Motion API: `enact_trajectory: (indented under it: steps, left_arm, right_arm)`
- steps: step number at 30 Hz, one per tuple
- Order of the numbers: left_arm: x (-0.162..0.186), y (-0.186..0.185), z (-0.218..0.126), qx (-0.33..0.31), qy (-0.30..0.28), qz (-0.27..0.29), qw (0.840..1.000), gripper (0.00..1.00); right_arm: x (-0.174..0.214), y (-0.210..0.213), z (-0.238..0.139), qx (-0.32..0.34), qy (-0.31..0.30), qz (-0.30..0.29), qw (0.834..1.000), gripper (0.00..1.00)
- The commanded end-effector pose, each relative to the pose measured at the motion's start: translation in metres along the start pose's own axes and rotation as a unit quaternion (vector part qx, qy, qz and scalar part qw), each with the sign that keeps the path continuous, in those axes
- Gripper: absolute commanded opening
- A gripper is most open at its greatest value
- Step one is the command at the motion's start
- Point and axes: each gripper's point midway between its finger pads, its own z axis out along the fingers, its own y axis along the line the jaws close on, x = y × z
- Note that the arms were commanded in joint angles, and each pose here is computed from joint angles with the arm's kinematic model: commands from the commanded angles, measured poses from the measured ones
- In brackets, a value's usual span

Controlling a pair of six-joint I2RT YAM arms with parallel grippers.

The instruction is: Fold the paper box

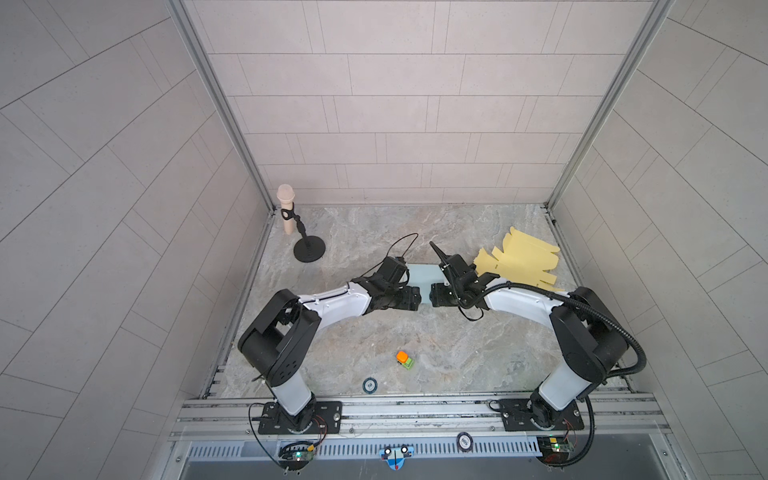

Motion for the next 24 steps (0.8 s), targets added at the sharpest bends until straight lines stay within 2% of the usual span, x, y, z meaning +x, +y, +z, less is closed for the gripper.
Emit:
enact_trajectory:
  steps: [1, 24]
  left_arm:
    - [-0.002, -0.003, 0.005, 0.007, -0.003, -0.001, 1.000, 0.86]
    - [-0.002, -0.016, 0.000, 0.016, -0.007, 0.006, 1.000, 0.85]
  right_arm:
    - [0.008, 0.001, 0.005, -0.002, 0.009, 0.007, 1.000, 0.64]
    - [0.005, 0.011, -0.002, -0.006, -0.001, -0.001, 1.000, 0.64]
